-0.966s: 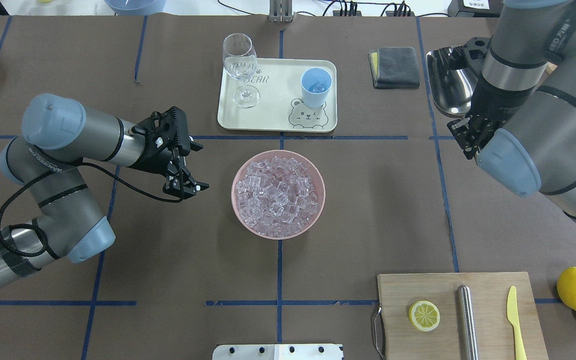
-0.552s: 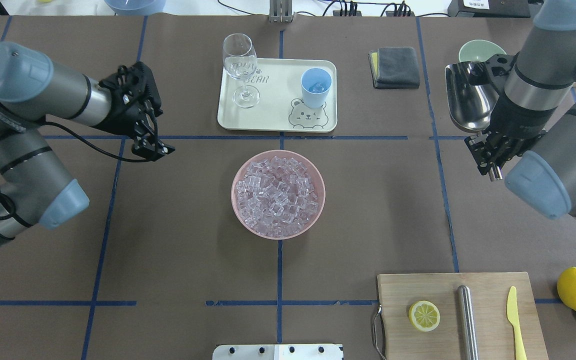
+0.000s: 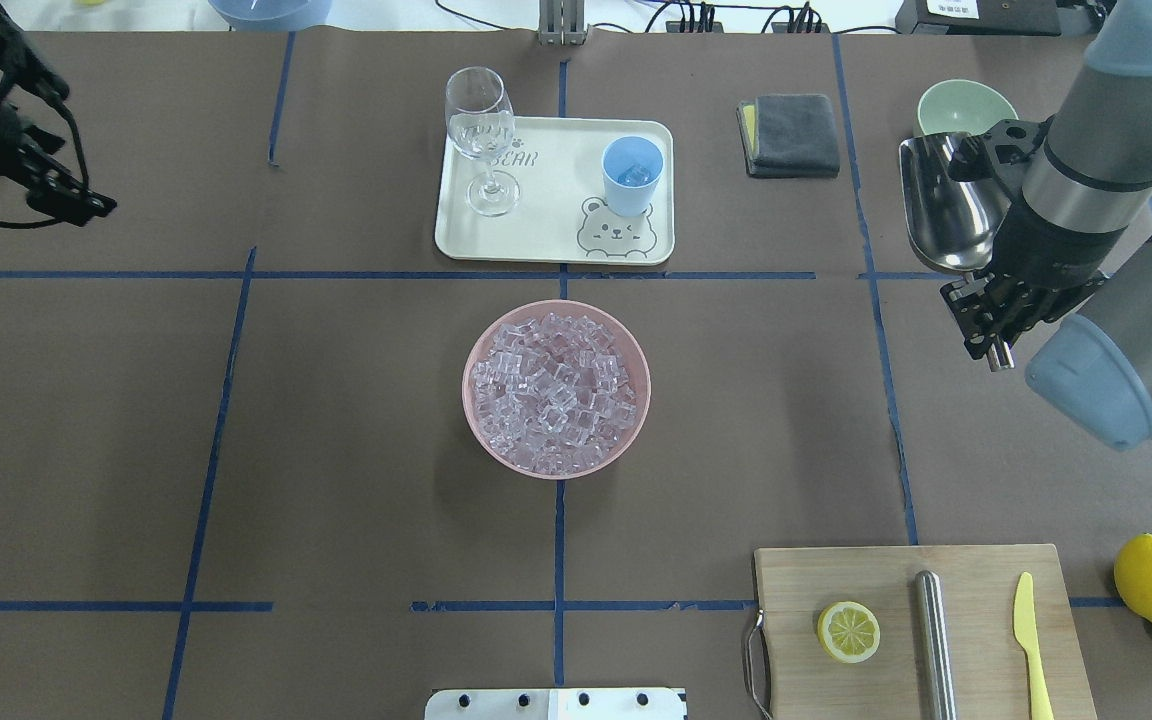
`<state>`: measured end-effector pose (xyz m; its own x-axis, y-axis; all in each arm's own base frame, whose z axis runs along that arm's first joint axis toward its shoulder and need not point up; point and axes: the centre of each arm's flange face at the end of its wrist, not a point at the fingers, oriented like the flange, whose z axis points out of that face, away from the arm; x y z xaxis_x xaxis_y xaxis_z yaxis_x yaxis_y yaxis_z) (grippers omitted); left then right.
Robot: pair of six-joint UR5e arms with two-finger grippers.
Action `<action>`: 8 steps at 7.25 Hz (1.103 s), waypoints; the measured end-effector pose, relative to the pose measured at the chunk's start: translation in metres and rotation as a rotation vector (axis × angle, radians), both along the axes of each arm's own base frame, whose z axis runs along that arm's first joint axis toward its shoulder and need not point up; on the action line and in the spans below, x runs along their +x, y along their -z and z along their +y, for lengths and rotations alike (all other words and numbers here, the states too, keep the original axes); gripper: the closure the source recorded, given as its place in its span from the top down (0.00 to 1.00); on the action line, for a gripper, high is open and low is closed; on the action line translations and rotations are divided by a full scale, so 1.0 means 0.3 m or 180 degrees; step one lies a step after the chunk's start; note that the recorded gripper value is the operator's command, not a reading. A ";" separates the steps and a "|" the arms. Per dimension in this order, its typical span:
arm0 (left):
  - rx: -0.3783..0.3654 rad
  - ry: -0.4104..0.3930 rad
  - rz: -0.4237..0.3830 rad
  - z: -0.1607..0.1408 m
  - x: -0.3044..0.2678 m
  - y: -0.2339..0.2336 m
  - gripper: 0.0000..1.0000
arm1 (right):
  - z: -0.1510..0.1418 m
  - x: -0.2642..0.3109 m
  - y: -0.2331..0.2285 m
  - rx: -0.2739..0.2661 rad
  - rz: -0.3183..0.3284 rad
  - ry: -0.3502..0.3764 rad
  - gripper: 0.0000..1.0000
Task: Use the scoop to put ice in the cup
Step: 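Lower the scoop onto the table with the right gripper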
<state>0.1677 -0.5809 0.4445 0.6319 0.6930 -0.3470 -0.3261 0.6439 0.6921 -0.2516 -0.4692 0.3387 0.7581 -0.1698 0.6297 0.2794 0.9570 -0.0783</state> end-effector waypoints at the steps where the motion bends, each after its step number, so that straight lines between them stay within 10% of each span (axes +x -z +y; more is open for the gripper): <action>1: -0.0183 0.0109 -0.0146 -0.025 -0.155 -0.062 1.00 | 0.001 0.001 -0.001 -0.0001 0.0000 -0.0001 0.00; 5: -0.1621 0.0571 -0.0228 0.022 -0.626 -0.319 1.00 | 0.002 0.001 -0.002 -0.0001 0.0000 0.0000 0.00; 8: -0.1980 0.0899 0.0072 0.210 -0.918 -0.514 1.00 | 0.004 0.001 -0.019 0.0001 -0.0002 0.0011 0.00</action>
